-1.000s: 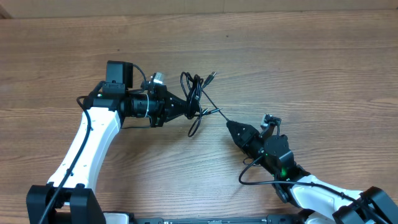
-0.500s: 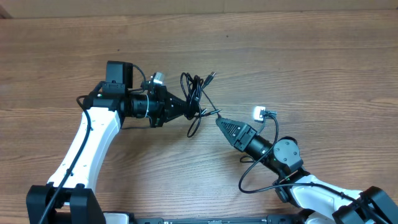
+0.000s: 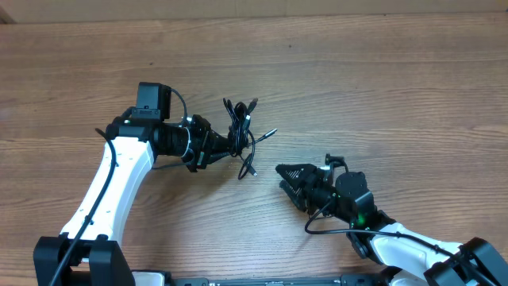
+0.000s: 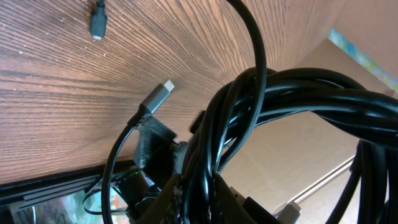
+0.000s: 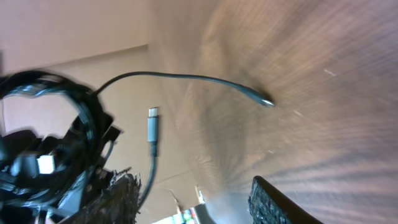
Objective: Untangle cables
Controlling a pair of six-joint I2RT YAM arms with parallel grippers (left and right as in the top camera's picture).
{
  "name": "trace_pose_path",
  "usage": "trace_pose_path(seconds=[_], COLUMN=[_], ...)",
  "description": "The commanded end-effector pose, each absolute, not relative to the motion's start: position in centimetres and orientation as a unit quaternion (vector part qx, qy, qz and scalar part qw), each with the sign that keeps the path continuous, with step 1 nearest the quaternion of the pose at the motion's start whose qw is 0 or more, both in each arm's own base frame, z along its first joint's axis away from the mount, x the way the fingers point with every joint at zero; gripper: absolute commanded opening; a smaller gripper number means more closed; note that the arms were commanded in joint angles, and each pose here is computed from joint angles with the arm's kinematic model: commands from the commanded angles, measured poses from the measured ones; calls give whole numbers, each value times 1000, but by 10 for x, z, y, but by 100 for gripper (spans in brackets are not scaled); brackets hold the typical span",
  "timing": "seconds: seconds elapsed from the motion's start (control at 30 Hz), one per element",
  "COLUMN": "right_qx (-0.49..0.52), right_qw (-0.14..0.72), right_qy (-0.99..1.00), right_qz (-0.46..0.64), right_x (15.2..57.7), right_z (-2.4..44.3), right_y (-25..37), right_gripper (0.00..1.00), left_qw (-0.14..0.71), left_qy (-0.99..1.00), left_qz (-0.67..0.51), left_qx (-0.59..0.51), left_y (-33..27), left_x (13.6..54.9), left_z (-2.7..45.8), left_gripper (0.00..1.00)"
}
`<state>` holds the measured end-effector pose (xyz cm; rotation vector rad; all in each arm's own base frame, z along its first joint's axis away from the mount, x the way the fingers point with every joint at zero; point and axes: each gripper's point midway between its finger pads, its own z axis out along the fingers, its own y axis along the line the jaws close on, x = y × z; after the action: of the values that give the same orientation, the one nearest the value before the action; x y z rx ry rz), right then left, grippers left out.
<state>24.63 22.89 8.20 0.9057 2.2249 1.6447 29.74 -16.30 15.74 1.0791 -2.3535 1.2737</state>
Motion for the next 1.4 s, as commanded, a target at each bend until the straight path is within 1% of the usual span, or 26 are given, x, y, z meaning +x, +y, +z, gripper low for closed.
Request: trace_pose_path(seconds=[0.0,0.03,0.1,0.23,0.3,0.47,0.7,0.77,0.8,0.93,1.17,1.37], right_qx=[336,323,296,246,241,265,258,268,275,277,274,288], right_qw=[76,87,111,169,195,204,234,231,225,221,211,181], right_qy=[743,744,742,723,716,704,669,660,657,652,628,616], right_qz=[574,579,591,623,626,626,657,663,665,671,697,711], right_x=[244,245,248,257,262,269,269,268,268,267,263,258], right_z=[86,90,100,127,135,137,163,166,166,169,185,189], right_y=[232,233,235,237,235,230,238,239,240,241,244,249], right_gripper=[50,45,41,41,41,41,41,39,37,35,29,28], left_qw=[123,123,123,130,141,164,166,171,173,179,185,186], left_qy=[-803,-803,-803,-802,-797,-786,-791,-795,-796,-801,-805,-806], left_qz=[442,442,443,440,447,484,486,484,483,481,479,477], left_qx=[380,380,380,383,380,349,332,324,320,307,296,297], left_y=[-163,-163,-163,-163,-166,-176,-182,-188,-191,-200,-207,-208], left_x=[301,301,301,298,295,289,285,281,279,274,269,268], left_z=[167,168,168,167,170,184,185,185,185,185,185,185], left_gripper=[14,15,15,15,15,14,7,4,4,4,5,5])
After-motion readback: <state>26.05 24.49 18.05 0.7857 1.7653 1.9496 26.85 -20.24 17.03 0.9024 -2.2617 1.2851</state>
